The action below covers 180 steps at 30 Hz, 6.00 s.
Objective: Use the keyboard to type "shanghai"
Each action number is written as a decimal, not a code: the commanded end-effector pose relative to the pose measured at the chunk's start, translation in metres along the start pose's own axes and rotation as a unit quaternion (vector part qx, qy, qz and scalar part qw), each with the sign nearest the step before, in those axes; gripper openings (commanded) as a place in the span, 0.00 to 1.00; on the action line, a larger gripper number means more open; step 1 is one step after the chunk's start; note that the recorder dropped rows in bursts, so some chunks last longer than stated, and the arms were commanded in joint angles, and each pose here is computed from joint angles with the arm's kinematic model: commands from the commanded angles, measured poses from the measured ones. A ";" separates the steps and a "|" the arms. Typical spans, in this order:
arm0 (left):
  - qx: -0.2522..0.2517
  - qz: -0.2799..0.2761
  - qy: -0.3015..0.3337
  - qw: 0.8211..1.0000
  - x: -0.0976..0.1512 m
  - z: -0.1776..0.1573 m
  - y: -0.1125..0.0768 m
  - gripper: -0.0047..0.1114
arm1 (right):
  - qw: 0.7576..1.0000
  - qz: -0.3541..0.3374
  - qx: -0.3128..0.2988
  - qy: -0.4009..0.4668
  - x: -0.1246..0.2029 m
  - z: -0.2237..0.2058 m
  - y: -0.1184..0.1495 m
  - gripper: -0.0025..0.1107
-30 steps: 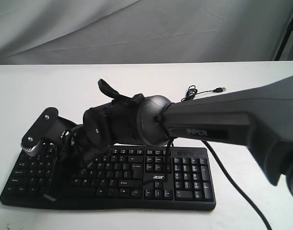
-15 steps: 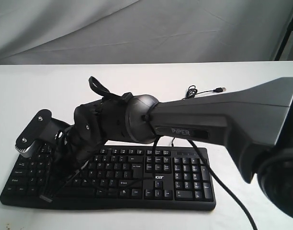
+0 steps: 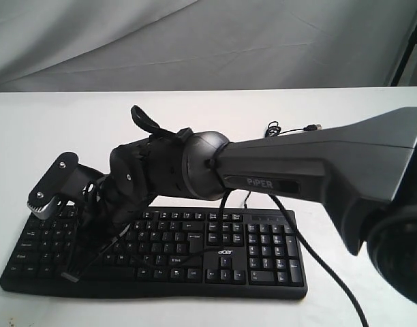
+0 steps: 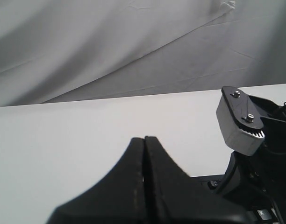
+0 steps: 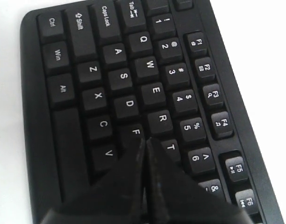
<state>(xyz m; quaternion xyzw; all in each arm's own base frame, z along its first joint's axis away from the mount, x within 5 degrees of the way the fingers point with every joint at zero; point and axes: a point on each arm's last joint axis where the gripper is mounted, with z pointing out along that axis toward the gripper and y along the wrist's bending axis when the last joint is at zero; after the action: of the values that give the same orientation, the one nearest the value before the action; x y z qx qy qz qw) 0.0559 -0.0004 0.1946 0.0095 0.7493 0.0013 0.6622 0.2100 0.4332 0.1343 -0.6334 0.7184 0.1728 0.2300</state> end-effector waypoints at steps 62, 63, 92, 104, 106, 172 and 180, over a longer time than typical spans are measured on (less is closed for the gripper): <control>-0.001 -0.006 -0.006 1.000 -0.001 0.000 0.000 0.04 | 1.000 -0.002 0.007 0.000 -0.001 -0.004 -0.006 0.02; -0.001 -0.006 -0.006 1.000 -0.001 0.000 0.000 0.04 | 1.000 -0.001 0.004 0.006 0.001 -0.004 -0.006 0.02; -0.001 -0.006 -0.006 1.000 -0.001 0.000 0.000 0.04 | 0.999 0.013 0.003 0.032 0.012 -0.001 -0.009 0.02; -0.001 -0.006 -0.006 1.000 -0.001 0.000 0.000 0.04 | 0.999 0.015 0.002 0.034 0.014 0.002 -0.009 0.02; -0.001 -0.006 -0.006 1.000 -0.001 0.000 0.000 0.04 | 1.000 0.012 0.006 0.027 0.011 -0.002 -0.009 0.02; -0.001 -0.006 -0.006 1.000 -0.001 0.000 0.000 0.04 | 0.997 -0.021 -0.016 -0.073 -0.050 0.031 0.014 0.02; -0.001 -0.006 -0.006 1.000 -0.001 0.000 0.000 0.04 | 0.997 -0.022 -0.015 -0.076 -0.051 0.032 0.016 0.02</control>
<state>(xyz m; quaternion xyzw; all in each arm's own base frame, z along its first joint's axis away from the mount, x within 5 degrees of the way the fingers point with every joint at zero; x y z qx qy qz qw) 0.0559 -0.0004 0.1946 0.0088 0.7491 0.0007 0.6625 0.2029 0.4927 0.1314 -0.6378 0.6860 0.2236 0.2696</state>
